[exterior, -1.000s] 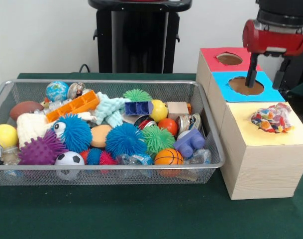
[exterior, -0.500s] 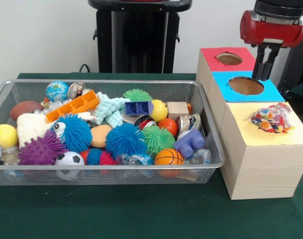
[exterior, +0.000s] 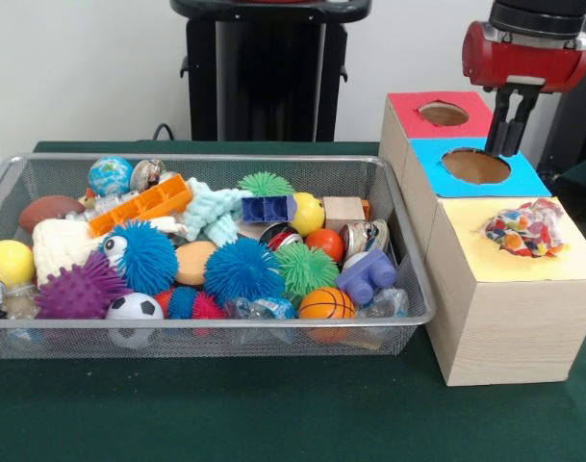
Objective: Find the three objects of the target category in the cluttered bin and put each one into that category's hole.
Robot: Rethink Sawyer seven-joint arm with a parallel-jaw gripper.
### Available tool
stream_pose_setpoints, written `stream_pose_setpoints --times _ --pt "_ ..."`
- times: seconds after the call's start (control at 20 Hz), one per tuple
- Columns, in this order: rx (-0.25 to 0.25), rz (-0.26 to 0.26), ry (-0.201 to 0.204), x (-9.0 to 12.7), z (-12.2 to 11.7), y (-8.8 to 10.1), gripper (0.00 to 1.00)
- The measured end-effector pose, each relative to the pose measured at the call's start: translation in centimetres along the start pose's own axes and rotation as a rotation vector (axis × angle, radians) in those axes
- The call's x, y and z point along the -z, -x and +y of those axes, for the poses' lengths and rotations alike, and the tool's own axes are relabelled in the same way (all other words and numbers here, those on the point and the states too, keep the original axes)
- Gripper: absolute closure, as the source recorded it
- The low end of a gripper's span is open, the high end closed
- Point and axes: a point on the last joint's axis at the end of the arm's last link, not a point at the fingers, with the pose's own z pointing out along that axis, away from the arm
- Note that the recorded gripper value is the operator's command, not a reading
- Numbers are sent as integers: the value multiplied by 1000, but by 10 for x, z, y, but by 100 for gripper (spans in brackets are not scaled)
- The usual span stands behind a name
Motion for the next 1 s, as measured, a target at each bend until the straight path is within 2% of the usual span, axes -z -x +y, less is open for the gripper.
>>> stream_pose_setpoints --times 0.3,0.55,0.8,1.0 --pt "3 37 0 3 0 4 100" --pt "13 73 2 6 2 20 100" --pt "23 75 4 6 4 46 100" --pt "23 54 3 2 0 68 100"
